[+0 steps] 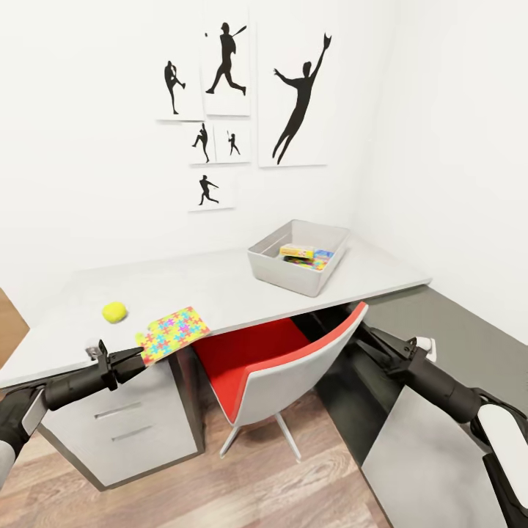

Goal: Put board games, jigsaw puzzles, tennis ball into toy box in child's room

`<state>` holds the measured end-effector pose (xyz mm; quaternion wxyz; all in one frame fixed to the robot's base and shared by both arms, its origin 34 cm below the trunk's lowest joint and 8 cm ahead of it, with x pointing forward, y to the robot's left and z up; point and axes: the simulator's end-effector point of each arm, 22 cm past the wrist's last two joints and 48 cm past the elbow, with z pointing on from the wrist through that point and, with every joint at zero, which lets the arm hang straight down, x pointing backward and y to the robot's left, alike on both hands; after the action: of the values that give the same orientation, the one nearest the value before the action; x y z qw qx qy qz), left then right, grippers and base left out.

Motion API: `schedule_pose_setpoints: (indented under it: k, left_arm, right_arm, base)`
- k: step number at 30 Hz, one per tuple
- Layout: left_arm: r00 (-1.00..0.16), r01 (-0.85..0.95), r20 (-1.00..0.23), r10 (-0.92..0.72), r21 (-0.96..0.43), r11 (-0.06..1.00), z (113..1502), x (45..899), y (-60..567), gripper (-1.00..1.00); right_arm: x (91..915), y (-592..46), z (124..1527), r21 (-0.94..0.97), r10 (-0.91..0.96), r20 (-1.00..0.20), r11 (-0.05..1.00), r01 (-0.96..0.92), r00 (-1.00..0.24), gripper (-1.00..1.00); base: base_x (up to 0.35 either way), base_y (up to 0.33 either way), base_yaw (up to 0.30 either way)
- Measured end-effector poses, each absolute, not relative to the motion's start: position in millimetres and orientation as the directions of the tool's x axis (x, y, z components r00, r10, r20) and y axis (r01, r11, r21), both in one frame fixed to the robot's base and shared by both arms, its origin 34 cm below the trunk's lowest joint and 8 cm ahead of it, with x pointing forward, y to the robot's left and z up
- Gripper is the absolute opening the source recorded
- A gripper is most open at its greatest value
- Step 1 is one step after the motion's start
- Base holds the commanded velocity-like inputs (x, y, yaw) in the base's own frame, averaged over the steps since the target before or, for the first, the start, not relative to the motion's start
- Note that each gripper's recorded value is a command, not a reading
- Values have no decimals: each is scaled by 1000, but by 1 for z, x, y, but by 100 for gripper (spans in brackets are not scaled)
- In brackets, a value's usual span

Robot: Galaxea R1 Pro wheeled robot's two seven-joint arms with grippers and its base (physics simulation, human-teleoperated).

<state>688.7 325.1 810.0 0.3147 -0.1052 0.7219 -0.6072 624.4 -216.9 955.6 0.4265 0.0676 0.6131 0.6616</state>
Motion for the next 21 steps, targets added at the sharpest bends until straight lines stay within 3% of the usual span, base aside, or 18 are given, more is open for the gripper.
schedule_pose_setpoints:
  k: [21]
  left_arm:
    - [-761,240,-333,-557,-942,235,815,691,332,100]
  right_arm:
    - [624,-217,955,869,647,-434,116,-481,-627,100]
  base:
    - [35,-2,0]
